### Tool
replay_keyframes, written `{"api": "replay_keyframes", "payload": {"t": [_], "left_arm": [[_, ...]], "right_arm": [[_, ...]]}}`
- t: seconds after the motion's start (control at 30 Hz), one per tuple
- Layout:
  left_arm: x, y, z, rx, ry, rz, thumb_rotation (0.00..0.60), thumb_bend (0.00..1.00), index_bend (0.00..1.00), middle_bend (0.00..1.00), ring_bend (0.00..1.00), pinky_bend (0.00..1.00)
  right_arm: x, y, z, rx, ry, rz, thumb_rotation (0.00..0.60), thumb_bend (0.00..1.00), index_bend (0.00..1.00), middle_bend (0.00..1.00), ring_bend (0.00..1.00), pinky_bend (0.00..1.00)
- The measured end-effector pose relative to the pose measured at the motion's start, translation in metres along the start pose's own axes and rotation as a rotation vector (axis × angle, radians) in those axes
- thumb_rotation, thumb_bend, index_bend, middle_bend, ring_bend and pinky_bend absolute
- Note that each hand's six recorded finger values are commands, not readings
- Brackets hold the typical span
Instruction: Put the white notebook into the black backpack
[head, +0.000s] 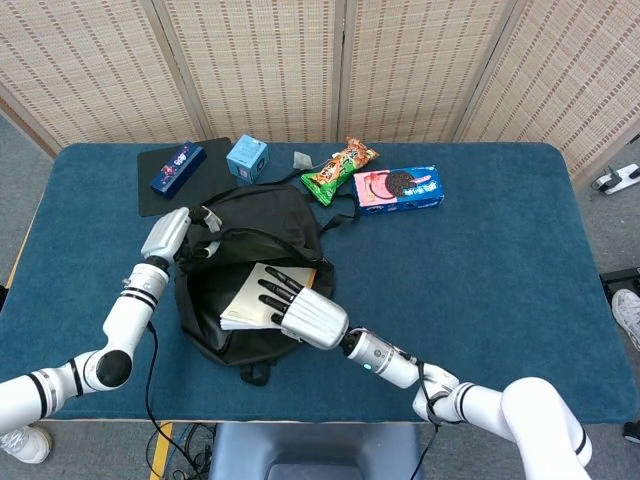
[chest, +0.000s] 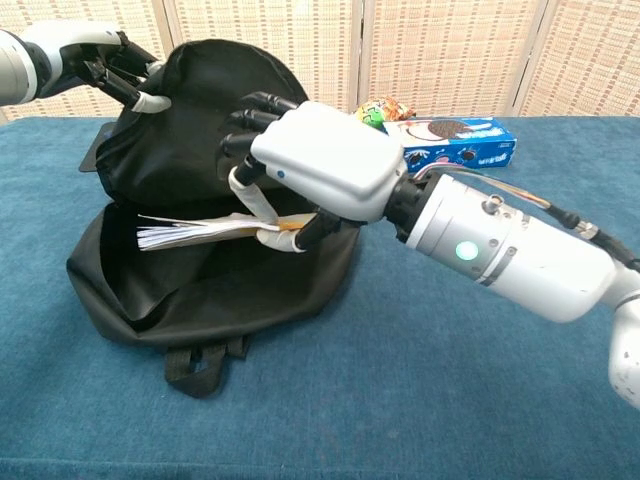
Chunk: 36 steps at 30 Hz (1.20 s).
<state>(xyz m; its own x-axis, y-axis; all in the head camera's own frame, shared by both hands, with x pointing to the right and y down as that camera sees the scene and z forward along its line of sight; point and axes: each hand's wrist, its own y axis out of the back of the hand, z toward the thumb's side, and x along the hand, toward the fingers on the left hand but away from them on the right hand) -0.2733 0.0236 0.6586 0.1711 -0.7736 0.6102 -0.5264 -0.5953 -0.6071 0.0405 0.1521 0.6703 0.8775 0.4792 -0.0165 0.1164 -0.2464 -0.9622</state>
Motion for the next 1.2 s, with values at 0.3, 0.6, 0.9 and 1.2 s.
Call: {"api": "replay_keyframes", "payload": {"t": [0.3,0.6,0.9,1.2], "left_arm": [[-0.001,0.000,-0.003,0.001,0.013,-0.012,0.600,0.58,0.79,0.37,0.35,0.25],[-0.004,0.005,-0.006,-0.014,0.019,-0.013,0.600,0.58,0.79,0.37,0.35,0.25],[-0.007,0.007,-0.005,-0.018,0.018,-0.021,0.600,0.58,0.79,0.37,0.35,0.25],[-0.010,0.011,-0.003,-0.052,0.024,-0.030,0.600,0.58,0.79,0.37,0.35,0.25]], "right_arm": [[-0.008,0.001,0.024,-0.039,0.090,-0.049,0.600,0.49,0.68,0.30,0.11,0.01],[-0.004,-0.012,0.018,0.014,0.142,0.030,0.600,0.49,0.68,0.30,0.11,0.01],[-0.011,-0.023,-0.003,0.082,0.095,0.088,0.600,0.49,0.68,0.30,0.11,0.00],[-0.019,-0.036,-0.014,0.141,0.043,0.137,0.600,0.49,0.68,0.30,0.11,0.00]]}}
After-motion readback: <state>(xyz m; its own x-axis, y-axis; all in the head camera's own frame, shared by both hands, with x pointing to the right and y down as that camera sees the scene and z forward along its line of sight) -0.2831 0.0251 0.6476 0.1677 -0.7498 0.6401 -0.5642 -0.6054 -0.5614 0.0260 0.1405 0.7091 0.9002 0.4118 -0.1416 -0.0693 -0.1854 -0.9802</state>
